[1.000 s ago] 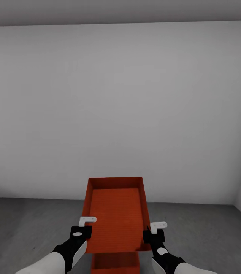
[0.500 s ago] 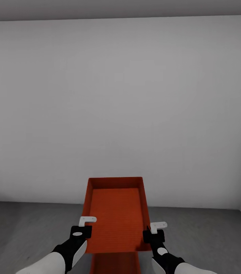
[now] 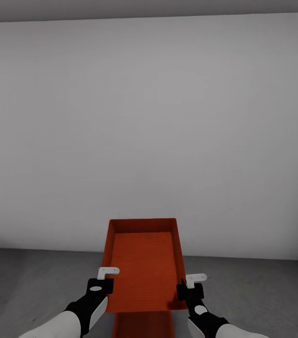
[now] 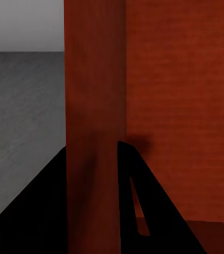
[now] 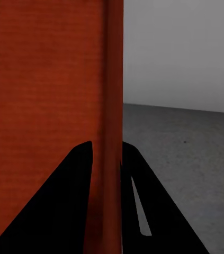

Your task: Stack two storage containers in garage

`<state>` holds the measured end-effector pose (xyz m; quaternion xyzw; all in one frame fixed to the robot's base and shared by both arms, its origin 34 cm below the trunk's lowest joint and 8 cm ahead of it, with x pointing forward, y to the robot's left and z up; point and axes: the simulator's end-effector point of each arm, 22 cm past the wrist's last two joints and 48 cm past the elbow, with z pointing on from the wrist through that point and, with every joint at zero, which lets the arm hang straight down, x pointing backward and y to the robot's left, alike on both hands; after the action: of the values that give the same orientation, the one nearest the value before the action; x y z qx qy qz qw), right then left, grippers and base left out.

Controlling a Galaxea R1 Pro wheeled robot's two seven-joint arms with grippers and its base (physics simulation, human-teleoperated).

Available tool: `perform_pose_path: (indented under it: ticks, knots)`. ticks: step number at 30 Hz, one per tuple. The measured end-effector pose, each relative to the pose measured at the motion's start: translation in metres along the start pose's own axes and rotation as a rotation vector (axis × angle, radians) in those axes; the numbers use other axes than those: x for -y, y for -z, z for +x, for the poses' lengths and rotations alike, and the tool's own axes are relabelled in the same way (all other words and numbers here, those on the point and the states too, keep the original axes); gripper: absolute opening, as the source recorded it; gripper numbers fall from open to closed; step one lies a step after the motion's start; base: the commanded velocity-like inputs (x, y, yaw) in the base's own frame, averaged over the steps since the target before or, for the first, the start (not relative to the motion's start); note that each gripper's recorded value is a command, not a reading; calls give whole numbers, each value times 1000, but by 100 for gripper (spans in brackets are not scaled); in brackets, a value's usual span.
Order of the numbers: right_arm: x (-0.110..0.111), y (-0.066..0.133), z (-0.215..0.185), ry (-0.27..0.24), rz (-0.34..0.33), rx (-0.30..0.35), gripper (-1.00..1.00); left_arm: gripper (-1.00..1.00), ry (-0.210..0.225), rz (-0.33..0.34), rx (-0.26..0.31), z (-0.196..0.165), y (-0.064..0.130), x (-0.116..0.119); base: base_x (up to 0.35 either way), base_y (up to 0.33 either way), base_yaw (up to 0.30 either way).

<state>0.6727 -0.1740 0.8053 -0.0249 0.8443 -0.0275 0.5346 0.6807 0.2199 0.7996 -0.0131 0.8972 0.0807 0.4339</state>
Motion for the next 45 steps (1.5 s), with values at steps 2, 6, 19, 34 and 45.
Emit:
perform_pose_path:
  ticks: [2, 6, 19, 34, 45]
  knots:
    - [0, 0, 2, 0, 0, -3, -100, -100, -1, 0, -3, 1, -1, 0, 1, 0, 89]
    - [-1, -1, 5, -1, 0, -9, -100, -100, -2, 0, -9, 4, -2, 0, 0, 0, 91]
    - [-1, -3, 16, 2, -2, -29, -100, -100, -4, 1, -29, 15, -6, 2, 0, 0, 92]
    - [-2, -6, 28, 2, -4, -52, -100, -100, -8, 2, -52, 26, -11, 4, 0, 0, 59]
    - [-3, -6, 32, 0, -4, -60, -100, -100, -10, 3, -59, 30, -13, 3, 0, 0, 1]
